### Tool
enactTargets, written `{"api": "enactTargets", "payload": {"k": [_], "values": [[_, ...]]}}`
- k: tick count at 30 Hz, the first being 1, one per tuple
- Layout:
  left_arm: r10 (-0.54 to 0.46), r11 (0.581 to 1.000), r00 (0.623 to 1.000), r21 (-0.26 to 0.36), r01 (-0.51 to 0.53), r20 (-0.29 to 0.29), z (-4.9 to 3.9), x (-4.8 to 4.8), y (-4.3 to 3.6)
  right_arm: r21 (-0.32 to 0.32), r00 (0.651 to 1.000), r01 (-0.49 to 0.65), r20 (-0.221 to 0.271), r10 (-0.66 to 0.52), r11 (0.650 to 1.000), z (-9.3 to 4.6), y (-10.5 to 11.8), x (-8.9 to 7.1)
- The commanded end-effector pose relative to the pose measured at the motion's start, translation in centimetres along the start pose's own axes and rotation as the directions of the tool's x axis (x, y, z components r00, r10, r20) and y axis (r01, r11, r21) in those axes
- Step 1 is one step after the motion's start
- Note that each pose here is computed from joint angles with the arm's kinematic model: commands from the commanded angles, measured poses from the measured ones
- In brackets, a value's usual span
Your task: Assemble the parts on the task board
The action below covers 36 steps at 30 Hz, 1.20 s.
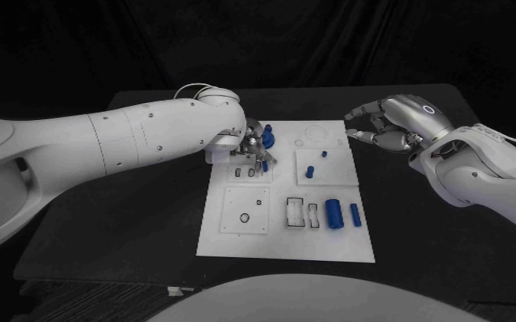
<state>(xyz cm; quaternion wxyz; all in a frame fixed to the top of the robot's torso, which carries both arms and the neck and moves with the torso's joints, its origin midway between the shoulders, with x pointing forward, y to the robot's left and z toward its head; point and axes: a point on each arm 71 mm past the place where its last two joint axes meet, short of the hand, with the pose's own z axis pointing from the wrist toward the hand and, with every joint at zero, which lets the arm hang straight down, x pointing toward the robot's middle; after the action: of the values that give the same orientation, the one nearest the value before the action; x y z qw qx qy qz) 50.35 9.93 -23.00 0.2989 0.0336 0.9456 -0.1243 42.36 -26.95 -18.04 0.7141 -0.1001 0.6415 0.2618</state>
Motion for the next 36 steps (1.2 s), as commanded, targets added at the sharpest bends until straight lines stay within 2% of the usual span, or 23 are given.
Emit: {"api": "enactTargets", "payload": {"k": [1, 27, 36], "values": [[0.009, 1.0, 1.0, 0.011, -0.009, -0.015, 0.08, 0.2, -0.22, 0.013, 1.0, -0.002, 0.002, 0.002, 1.0, -0.03, -0.1, 0.08], [0.021, 1.0, 0.999, 0.006, -0.02, -0.032, 0.18, 0.46, -0.43, 0.011, 1.0, -0.008, 0.004, 0.008, 1.0, -0.14, 0.04, 0.05], [0.001, 1.0, 1.0, 0.018, -0.001, -0.01, -0.09, 0.47, 0.02, 0.006, 1.0, -0.013, 0.012, 0.013, 1.0, -0.2, 0.04, -0.04]]}}
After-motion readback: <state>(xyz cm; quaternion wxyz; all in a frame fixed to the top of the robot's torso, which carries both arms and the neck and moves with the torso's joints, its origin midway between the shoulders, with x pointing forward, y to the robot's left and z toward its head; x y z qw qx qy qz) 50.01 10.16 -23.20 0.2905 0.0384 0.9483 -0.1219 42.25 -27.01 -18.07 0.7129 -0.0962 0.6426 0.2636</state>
